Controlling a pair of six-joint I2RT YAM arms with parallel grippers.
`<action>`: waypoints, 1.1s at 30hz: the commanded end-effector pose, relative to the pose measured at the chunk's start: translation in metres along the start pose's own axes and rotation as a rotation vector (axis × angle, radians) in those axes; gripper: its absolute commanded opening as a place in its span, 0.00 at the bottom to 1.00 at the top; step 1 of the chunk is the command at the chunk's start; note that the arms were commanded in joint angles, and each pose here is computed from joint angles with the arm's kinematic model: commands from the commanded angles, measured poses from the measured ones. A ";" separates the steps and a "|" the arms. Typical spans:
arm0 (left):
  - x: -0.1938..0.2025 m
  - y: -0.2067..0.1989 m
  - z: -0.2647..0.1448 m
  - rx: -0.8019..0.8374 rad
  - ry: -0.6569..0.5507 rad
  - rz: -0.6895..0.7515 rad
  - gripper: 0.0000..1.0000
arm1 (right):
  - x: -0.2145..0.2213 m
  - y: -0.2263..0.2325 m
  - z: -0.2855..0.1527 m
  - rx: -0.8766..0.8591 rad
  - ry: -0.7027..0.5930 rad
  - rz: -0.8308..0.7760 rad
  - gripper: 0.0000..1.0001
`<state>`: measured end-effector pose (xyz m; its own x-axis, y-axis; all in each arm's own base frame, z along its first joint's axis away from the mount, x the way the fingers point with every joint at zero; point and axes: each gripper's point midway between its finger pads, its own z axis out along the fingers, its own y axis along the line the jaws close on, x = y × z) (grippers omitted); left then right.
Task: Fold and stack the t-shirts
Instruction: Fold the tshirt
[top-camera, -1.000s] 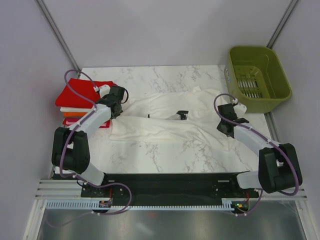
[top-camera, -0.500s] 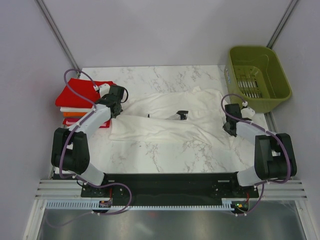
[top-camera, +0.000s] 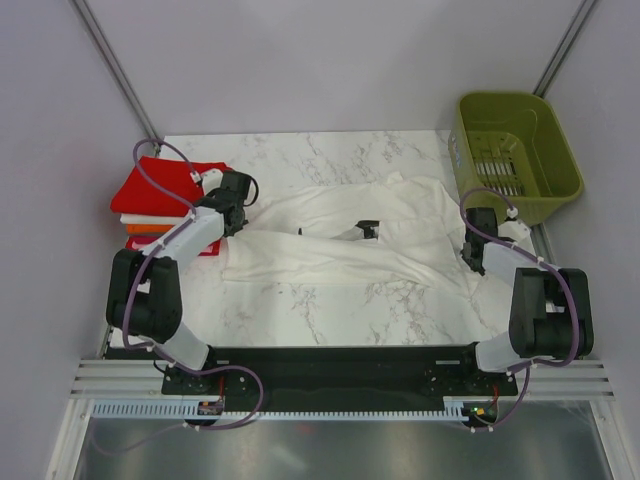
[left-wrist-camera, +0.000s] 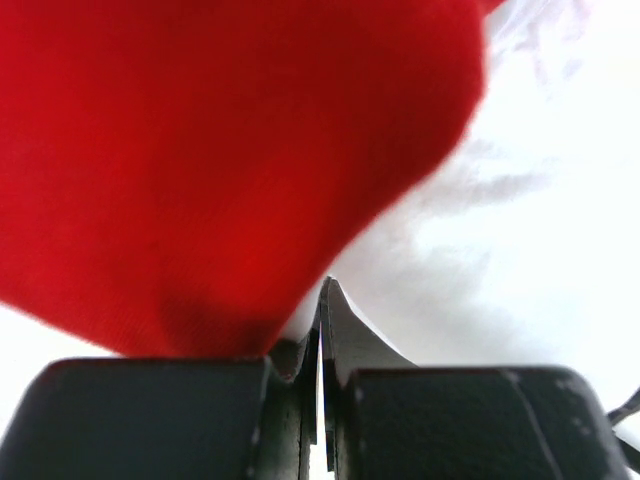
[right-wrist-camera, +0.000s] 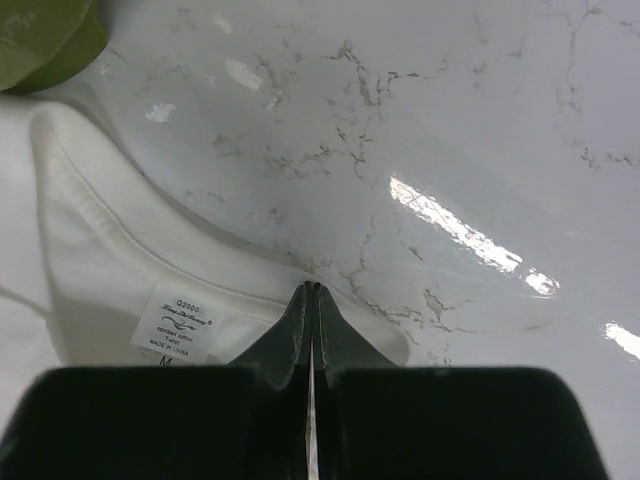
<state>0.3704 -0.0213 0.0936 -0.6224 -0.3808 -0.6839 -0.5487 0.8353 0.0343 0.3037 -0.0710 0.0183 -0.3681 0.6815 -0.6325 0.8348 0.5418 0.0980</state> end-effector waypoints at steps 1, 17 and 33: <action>-0.007 -0.002 0.009 -0.017 -0.026 0.019 0.02 | -0.014 -0.007 0.001 0.051 -0.042 0.015 0.00; -0.008 -0.016 0.021 -0.003 -0.018 -0.009 0.30 | -0.021 -0.003 -0.020 -0.039 -0.054 0.005 0.00; 0.031 -0.024 -0.064 0.327 0.023 -0.026 0.60 | 0.024 0.005 -0.084 -0.241 0.056 -0.131 0.03</action>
<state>0.3467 -0.0715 0.1303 -0.5963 -0.3887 -0.7024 -0.3837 0.9065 -0.1759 0.2896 -0.0162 0.0812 -0.4469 0.5994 -0.6640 0.6558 0.7244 0.2126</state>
